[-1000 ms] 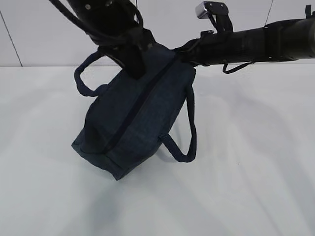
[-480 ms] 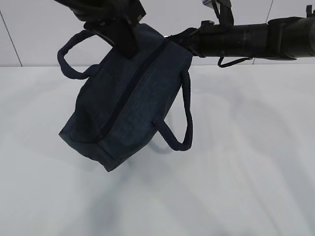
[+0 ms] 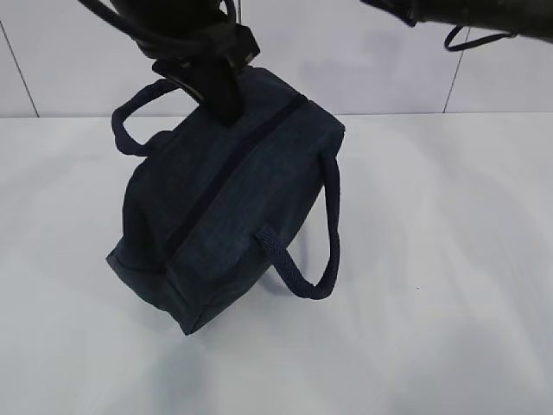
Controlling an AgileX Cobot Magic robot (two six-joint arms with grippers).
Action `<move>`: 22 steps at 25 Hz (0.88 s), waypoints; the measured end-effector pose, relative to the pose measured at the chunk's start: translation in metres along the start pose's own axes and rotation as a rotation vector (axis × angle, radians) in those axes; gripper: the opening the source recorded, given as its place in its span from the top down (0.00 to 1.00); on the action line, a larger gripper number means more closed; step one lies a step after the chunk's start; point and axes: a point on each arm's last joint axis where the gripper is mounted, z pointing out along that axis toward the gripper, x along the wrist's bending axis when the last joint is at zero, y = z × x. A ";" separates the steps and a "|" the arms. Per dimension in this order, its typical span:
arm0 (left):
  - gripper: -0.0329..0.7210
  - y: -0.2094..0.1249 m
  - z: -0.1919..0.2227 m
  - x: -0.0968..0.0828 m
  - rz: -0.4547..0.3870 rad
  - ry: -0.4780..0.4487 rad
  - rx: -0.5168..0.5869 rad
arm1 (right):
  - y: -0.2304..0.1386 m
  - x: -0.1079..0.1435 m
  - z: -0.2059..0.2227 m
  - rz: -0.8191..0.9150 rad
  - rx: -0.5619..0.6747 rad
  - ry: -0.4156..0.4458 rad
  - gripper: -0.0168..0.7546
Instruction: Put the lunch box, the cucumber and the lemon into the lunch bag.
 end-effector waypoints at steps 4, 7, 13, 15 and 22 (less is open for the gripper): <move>0.97 0.005 0.016 -0.002 -0.035 -0.071 -0.012 | 0.038 0.010 -0.029 -0.053 -0.070 -0.025 0.30; 0.97 0.013 0.037 -0.002 -0.082 -0.141 -0.038 | 0.051 0.012 -0.046 -0.077 -0.068 -0.058 0.30; 0.97 0.039 0.056 0.005 -0.156 -0.193 -0.154 | 0.052 0.007 -0.060 -0.086 0.003 -0.100 0.30; 0.97 0.044 0.056 0.015 -0.201 -0.193 -0.194 | 0.050 0.008 -0.060 -0.084 0.018 -0.091 0.30; 0.96 0.037 0.085 0.076 -0.361 -0.149 -0.174 | 0.049 0.010 -0.059 -0.077 0.032 -0.071 0.30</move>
